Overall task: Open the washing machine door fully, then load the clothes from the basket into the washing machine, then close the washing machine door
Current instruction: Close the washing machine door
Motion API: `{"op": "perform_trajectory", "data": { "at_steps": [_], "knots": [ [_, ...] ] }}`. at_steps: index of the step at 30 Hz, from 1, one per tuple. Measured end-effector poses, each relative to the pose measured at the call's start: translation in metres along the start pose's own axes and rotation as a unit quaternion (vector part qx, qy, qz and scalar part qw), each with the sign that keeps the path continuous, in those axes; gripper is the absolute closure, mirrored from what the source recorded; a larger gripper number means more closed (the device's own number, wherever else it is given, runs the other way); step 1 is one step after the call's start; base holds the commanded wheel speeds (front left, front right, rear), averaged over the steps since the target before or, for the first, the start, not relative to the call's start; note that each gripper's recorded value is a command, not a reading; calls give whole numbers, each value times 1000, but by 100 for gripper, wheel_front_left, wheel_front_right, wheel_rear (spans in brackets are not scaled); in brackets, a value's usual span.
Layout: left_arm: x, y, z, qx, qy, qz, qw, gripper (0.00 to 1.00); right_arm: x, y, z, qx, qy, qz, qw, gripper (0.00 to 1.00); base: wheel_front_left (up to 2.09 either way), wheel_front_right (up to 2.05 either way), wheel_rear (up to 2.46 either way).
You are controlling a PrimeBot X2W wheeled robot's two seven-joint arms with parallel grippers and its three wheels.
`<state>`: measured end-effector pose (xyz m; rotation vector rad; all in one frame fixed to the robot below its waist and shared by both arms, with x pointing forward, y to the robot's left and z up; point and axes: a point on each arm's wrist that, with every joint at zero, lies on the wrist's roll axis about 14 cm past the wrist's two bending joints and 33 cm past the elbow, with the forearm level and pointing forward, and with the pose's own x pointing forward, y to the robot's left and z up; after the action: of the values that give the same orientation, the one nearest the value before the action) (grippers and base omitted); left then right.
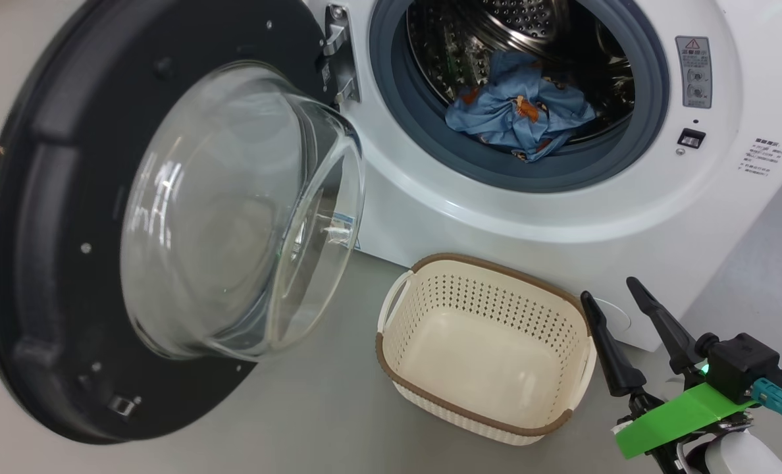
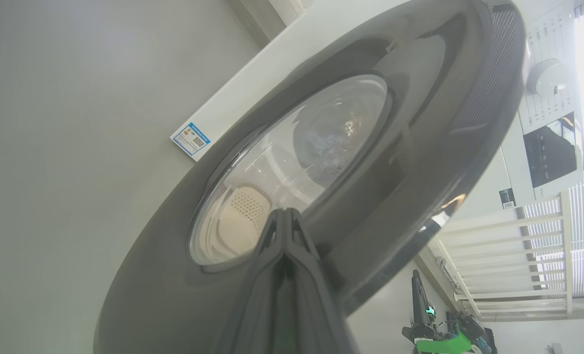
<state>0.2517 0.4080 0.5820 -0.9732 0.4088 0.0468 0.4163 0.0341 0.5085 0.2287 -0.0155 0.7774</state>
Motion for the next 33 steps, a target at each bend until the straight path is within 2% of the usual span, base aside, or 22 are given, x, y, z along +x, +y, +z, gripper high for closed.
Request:
{"op": "perform_trajectory", "data": {
  "at_steps": [11, 24, 33],
  "knots": [
    [17, -55, -41, 76, 92, -85, 989, 100, -13, -9, 11, -6, -11, -25, 1000, 0, 0, 0, 0],
    [54, -120, -95, 156, 194, -177, 952, 100, -38, -36, 22, -10, -26, -80, 996, 0, 0, 0, 0],
    [94, -151, -130, 165, 245, -223, 929, 100, -69, -65, 32, -17, -40, -140, 989, 0, 0, 0, 0]
  ]
}}
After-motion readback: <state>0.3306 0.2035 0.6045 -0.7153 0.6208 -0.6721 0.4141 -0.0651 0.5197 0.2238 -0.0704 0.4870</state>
